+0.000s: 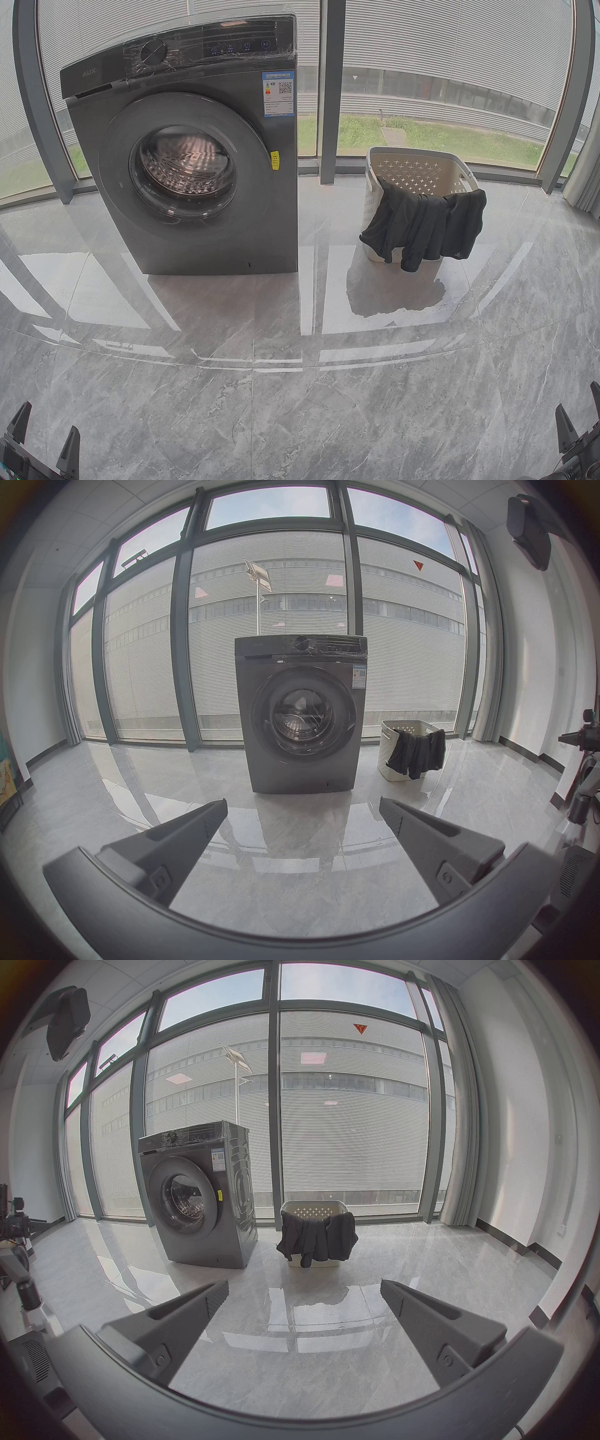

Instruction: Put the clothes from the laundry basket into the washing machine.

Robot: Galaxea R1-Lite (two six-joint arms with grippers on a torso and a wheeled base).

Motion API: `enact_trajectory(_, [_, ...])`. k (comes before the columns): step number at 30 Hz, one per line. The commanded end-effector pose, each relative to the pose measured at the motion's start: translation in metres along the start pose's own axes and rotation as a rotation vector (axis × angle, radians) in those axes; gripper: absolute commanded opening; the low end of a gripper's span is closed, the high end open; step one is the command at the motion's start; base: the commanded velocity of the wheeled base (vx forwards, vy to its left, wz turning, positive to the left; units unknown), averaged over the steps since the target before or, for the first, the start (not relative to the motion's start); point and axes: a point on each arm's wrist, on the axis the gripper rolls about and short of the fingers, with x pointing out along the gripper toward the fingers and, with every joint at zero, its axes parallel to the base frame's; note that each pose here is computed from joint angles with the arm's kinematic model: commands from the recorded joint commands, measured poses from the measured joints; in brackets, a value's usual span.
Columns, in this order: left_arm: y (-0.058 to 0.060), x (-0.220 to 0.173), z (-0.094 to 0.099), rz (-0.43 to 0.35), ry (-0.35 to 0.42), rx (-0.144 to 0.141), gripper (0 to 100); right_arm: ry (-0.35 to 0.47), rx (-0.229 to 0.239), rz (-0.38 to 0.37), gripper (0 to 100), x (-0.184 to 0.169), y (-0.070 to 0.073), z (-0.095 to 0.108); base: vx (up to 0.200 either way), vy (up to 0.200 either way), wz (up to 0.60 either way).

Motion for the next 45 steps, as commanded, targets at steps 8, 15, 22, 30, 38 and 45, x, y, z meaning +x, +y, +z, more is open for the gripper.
enact_trajectory(8, [0.0,-0.0002,-0.0047,0.0,-0.003,-0.003,100,0.001,0.002,0.001,100,0.0,0.0,-0.0052,0.0,0.0,0.0])
enact_trajectory(15, [0.0001,-0.0002,-0.0047,0.005,-0.003,-0.021,100,0.001,0.0,0.001,100,0.0,0.0,-0.0052,0.0,0.0,0.0])
enact_trajectory(22, [0.0001,-0.0002,-0.0047,0.003,-0.003,-0.025,100,0.001,0.0,0.001,100,0.0,0.0,-0.0052,0.2,0.0,0.0])
enact_trajectory(30, [0.0001,-0.0002,-0.0047,0.003,-0.003,-0.031,100,0.001,0.002,0.001,100,0.0,0.0,-0.0052,0.2,0.0,0.0])
enact_trajectory(38, [0.0001,-0.0002,-0.0047,0.005,-0.003,-0.034,100,0.001,0.002,0.001,100,0.0,0.0,-0.0052,0.2,0.0,0.0])
enact_trajectory(45, [0.0001,-0.0002,-0.0047,0.005,-0.003,-0.034,100,0.001,0.002,0.001,100,0.0,0.0,-0.0052,0.2,0.0,0.0])
